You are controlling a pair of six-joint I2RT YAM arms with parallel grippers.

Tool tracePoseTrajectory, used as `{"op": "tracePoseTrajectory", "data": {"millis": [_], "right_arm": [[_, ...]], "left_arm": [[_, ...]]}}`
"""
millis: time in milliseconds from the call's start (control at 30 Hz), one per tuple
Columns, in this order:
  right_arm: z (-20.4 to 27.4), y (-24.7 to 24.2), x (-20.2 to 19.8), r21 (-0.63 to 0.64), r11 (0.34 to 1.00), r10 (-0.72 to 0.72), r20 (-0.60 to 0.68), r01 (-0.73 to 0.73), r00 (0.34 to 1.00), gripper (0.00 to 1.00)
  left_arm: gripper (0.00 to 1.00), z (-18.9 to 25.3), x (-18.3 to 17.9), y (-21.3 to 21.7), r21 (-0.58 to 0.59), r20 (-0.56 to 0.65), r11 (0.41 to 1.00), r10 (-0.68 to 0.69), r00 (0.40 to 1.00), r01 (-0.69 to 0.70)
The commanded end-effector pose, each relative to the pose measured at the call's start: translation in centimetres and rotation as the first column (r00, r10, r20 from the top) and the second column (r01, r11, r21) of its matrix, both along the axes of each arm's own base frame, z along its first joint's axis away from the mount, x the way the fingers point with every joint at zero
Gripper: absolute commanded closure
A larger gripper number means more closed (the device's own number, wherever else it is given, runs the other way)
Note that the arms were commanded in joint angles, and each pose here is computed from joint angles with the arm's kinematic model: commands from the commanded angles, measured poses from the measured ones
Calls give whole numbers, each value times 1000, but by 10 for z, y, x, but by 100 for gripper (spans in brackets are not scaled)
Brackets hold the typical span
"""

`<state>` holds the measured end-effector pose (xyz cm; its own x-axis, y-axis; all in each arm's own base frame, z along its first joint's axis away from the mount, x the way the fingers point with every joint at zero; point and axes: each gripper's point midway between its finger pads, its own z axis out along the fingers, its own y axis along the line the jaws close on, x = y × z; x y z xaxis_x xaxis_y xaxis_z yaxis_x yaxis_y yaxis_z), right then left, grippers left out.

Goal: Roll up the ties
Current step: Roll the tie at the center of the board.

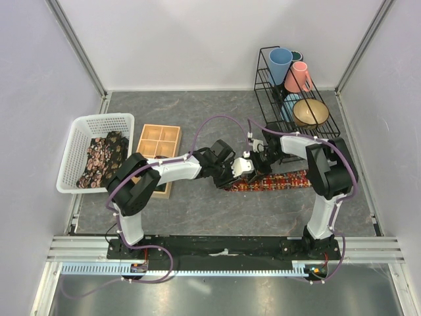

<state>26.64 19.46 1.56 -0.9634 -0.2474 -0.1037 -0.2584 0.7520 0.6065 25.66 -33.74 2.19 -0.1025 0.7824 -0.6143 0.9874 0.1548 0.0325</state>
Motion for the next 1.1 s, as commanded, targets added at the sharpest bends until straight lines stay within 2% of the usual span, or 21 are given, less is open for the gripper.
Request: {"op": "tracePoseTrajectory", "data": {"millis": [0,233,400,567,667,700,800,1067], "right_arm": [[-44,-20,-1,-144,989,32,15,-30,999,76],[-54,-27,-2,-181,983,33,13,-30,999,76],[-49,-23,5,-165,986,35,36,-28,999,76],[-11,0,20,-27,999,33,104,-30,994,71],[21,18,18,104,994,20,110,-32,994,63],[31,23,17,144,989,12,106,-28,994,56],[55,40,13,260,965,-10,71,-8,997,44],[42,67,12,345,938,-45,-8,45,999,44]], "left_arm": [[98,10,7,12,54,54,999,1,999,-4],[98,38,15,9,-19,115,1000,19,993,-17],[98,15,9,21,60,107,998,-42,993,36],[98,-13,5,33,161,75,986,-52,996,40],[98,-19,5,37,194,63,980,-45,997,32],[98,-20,4,38,196,62,980,-43,997,30],[97,-22,3,39,194,54,981,-37,998,25],[96,-23,-1,35,180,31,983,-25,999,19]]}}
